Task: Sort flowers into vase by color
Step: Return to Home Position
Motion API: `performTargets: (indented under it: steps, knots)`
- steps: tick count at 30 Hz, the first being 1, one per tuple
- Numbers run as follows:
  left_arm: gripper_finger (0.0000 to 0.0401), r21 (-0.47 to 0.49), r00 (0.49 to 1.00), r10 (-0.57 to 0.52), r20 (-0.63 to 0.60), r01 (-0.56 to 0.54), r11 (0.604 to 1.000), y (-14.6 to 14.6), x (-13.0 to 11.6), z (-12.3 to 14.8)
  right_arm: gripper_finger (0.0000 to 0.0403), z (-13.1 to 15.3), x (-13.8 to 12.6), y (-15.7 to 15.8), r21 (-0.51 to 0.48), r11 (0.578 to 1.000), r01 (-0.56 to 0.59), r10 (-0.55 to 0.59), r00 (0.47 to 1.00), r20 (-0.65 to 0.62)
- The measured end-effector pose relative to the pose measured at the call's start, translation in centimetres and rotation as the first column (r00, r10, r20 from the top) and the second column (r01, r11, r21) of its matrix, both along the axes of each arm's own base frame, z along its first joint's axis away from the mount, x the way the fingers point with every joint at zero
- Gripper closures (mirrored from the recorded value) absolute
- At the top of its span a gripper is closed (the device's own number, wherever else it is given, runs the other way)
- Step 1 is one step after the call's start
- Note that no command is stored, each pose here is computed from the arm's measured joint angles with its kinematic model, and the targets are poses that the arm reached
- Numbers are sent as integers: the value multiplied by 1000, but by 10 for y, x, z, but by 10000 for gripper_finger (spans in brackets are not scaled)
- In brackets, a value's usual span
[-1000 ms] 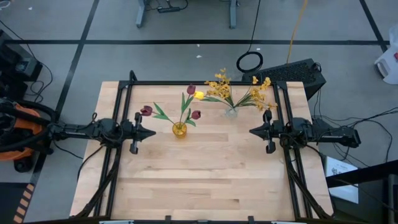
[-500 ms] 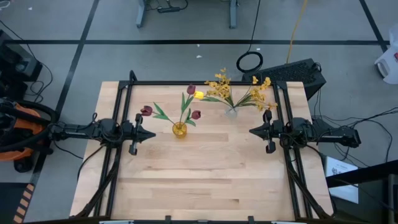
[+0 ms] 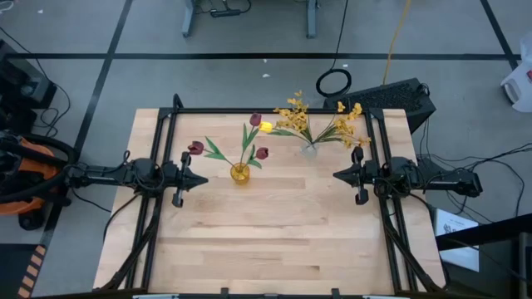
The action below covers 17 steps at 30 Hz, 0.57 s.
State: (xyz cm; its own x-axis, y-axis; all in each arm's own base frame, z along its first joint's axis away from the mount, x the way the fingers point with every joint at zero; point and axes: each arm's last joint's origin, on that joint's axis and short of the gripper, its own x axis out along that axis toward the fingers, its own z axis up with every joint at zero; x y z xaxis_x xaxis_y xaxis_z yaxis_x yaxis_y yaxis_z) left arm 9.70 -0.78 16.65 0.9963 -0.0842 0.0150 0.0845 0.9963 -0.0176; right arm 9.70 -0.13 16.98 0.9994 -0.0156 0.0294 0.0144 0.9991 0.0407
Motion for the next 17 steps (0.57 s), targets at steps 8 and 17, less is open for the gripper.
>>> performTargets:
  steps: [8,17]
  knots:
    - [387,-1,1000,7,0,-7,1000,0,0,0,403,0,0,0,0,1000,3,-3,1000,2]
    - [373,-2,1000,9,8,-9,1000,0,0,1,403,1,0,0,0,1000,2,-2,1000,5]
